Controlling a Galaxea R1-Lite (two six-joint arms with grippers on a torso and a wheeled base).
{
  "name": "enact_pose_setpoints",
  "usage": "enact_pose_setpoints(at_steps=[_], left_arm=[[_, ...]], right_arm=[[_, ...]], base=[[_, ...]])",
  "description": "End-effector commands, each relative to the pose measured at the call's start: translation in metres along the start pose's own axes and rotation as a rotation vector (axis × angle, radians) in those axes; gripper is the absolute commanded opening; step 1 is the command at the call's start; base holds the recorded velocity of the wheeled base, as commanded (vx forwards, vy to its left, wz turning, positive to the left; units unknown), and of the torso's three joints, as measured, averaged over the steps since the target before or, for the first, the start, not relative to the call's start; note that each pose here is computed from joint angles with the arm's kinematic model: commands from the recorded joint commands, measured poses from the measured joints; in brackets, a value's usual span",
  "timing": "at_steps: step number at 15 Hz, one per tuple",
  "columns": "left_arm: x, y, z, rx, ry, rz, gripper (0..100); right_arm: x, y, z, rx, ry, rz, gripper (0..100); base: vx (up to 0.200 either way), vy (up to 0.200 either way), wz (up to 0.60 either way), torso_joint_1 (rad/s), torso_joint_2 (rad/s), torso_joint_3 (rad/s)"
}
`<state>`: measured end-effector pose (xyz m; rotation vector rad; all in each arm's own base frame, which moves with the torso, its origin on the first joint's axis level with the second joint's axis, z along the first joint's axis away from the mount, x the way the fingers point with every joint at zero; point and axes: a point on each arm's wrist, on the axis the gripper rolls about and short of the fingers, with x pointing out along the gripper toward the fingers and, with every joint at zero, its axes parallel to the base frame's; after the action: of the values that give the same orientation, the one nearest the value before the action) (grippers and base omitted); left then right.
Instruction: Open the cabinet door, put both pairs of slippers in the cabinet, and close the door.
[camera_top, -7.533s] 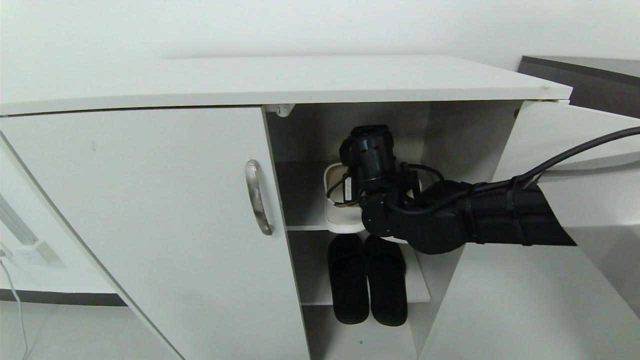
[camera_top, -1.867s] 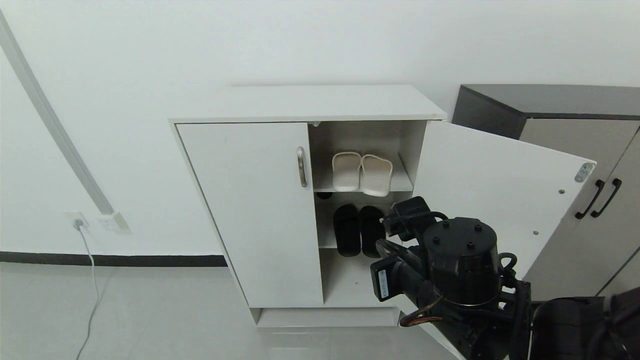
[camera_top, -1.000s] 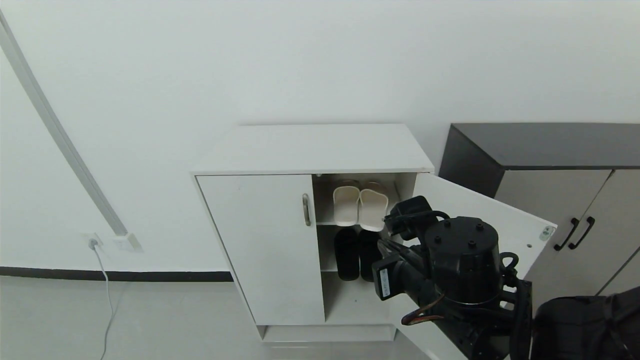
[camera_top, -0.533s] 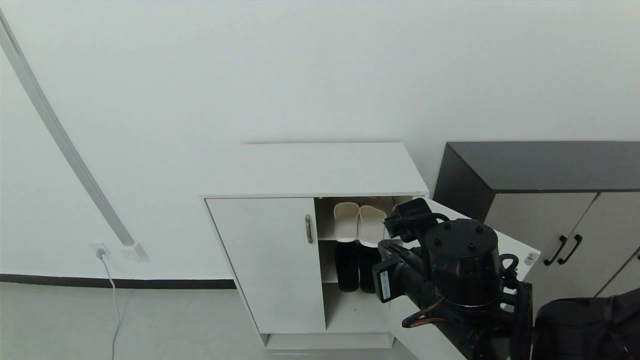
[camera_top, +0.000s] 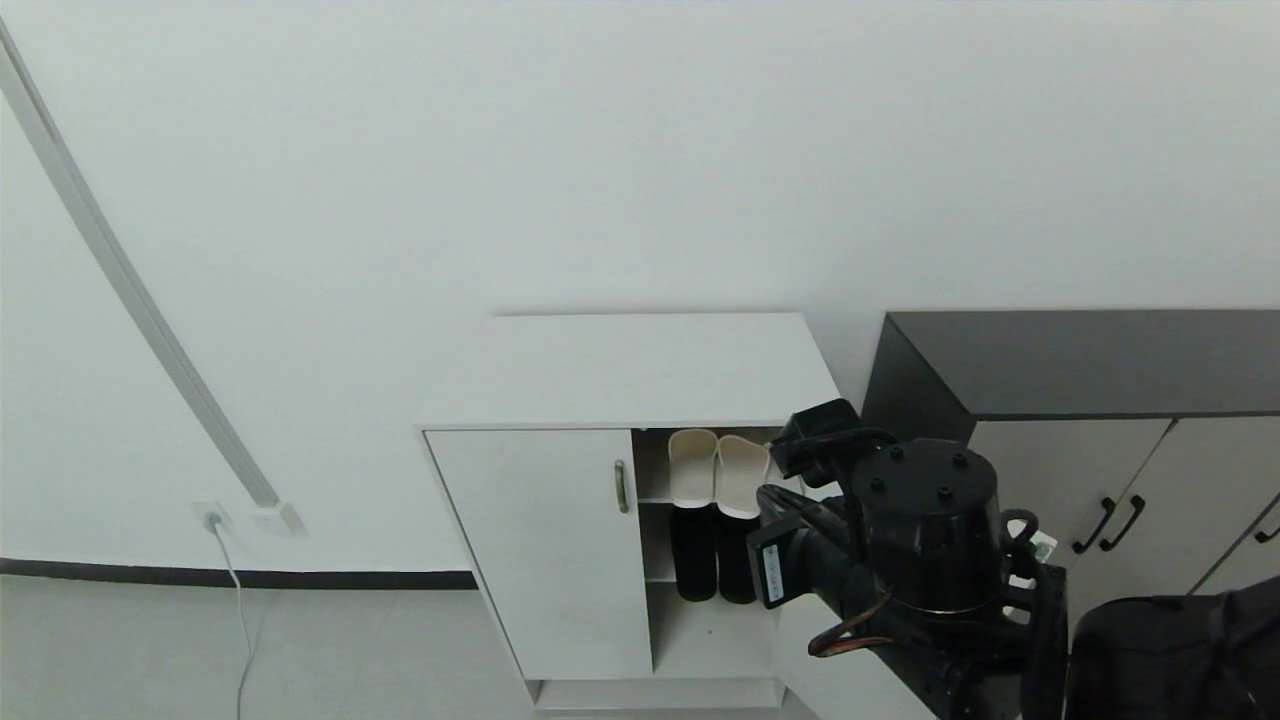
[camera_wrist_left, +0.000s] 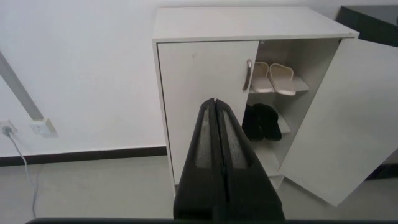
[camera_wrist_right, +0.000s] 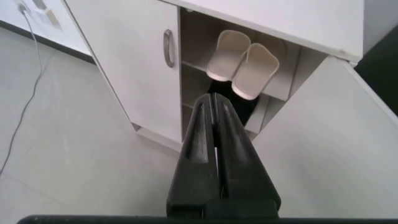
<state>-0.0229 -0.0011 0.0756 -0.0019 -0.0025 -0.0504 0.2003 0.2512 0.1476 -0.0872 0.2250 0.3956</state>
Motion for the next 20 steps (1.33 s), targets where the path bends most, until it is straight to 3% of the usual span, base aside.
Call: enact_pose_setpoints(at_steps=[1, 7, 16, 20], left_arm=[[0.0001, 0.0, 0.0001, -0.001, 0.001, 0.0, 0], [0.0001, 0.0, 0.0001, -0.001, 0.001, 0.0, 0], [0.0001, 0.0, 0.0001, 0.0, 0.001, 0.0, 0], [0.0001, 0.0, 0.0001, 0.0, 0.001, 0.0, 0]], right_arm=[[0.0002, -0.0017, -0.0007, 0.0, 0.002, -0.006, 0], [0.0005, -0.0021, -0.0003, 0.001, 0.001, -0.007, 0], [0.0018, -0.0033, -0.0028, -0.003, 0.01, -0.013, 0], [0.0055, -0.0076, -0.004, -0.001, 0.015, -0.029, 0]], base=[[0.0, 0.0, 0.0, 0.173, -0.36, -0.198], [0.0, 0.0, 0.0, 0.168, -0.36, -0.193], [0.0, 0.0, -0.6, 0.031, -0.06, -0.032], [0.0, 0.0, 0.0, 0.0, 0.0, 0.0]])
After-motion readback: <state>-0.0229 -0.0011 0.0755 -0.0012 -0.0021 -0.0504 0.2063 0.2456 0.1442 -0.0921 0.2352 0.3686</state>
